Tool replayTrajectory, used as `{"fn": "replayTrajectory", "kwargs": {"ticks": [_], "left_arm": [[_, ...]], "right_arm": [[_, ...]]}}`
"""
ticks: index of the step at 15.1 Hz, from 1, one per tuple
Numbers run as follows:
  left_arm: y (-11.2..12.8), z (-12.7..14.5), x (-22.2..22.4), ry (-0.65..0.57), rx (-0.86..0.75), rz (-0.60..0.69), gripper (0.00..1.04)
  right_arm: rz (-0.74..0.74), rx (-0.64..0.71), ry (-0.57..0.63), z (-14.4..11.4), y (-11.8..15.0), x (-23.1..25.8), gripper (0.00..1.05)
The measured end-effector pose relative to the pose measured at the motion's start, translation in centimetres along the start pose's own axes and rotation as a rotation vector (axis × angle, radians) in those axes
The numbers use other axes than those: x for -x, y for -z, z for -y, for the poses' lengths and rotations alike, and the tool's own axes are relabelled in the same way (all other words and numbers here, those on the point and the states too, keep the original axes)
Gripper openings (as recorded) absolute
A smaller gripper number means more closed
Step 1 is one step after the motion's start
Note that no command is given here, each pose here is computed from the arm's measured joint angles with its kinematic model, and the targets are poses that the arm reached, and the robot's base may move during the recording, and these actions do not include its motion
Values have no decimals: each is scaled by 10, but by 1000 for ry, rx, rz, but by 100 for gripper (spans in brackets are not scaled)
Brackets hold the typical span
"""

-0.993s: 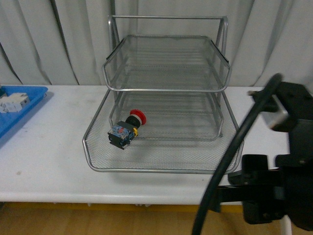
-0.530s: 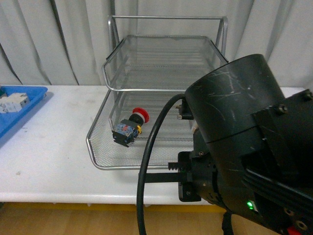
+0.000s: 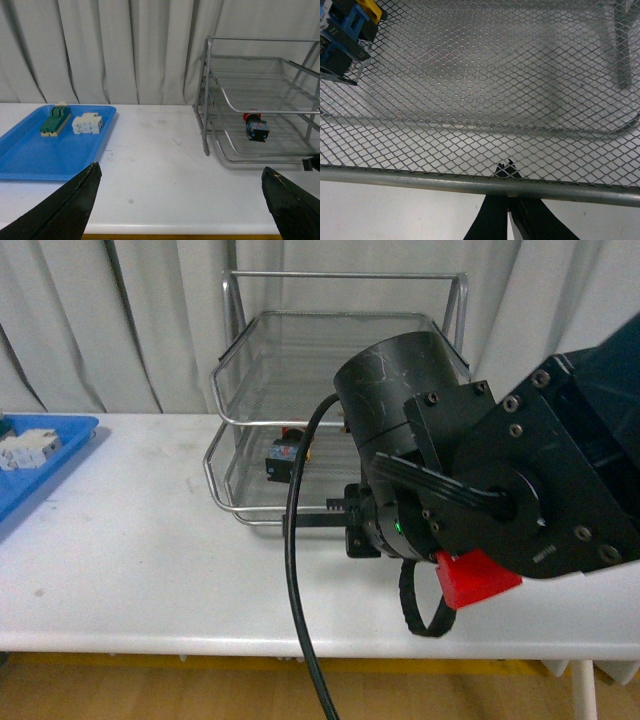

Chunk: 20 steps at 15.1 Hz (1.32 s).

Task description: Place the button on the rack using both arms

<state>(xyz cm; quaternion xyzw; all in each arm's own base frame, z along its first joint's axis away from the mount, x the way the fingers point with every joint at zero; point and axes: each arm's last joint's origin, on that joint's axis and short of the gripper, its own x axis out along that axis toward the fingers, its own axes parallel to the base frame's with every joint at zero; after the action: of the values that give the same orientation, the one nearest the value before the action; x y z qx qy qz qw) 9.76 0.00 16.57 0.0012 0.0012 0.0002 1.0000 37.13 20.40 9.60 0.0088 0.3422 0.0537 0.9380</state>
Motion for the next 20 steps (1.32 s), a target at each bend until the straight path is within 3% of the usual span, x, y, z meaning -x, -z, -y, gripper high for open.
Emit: {"fn": "replayTrajectory", "kwargs": {"ticks": [3, 4, 8, 11, 12, 13, 14, 15, 16, 17, 20], "left_arm": [[0, 0, 0, 0, 0, 0, 98], [0, 0, 0, 0, 0, 0, 98], [0, 0, 0, 0, 0, 0, 98], [0, 0, 0, 0, 0, 0, 98], [0, 0, 0, 0, 0, -1, 98], [0, 0, 0, 5, 0, 1, 98], [0, 0, 0, -2, 1, -1, 98], [0, 0, 0, -5, 0, -2, 98], [0, 0, 0, -1, 0, -2, 98], [0, 0, 0, 0, 0, 0, 98], [0, 0, 0, 0, 0, -1, 98]], "right_arm": [[86, -8, 35, 7, -32, -24, 2], [87, -6, 36, 8, -32, -24, 2], [107, -32, -52, 22, -11, 17, 2], [186, -152, -177, 47, 2, 80, 2], [184, -177, -174, 52, 6, 89, 10], [455, -136, -24, 67, 26, 85, 2], [496, -69, 54, 85, 49, 96, 2], [573, -38, 97, 103, 53, 113, 2], [698, -39, 108, 115, 41, 137, 2], [745, -27, 103, 124, 40, 154, 2], [662, 14, 112, 146, 70, 176, 2]]}}
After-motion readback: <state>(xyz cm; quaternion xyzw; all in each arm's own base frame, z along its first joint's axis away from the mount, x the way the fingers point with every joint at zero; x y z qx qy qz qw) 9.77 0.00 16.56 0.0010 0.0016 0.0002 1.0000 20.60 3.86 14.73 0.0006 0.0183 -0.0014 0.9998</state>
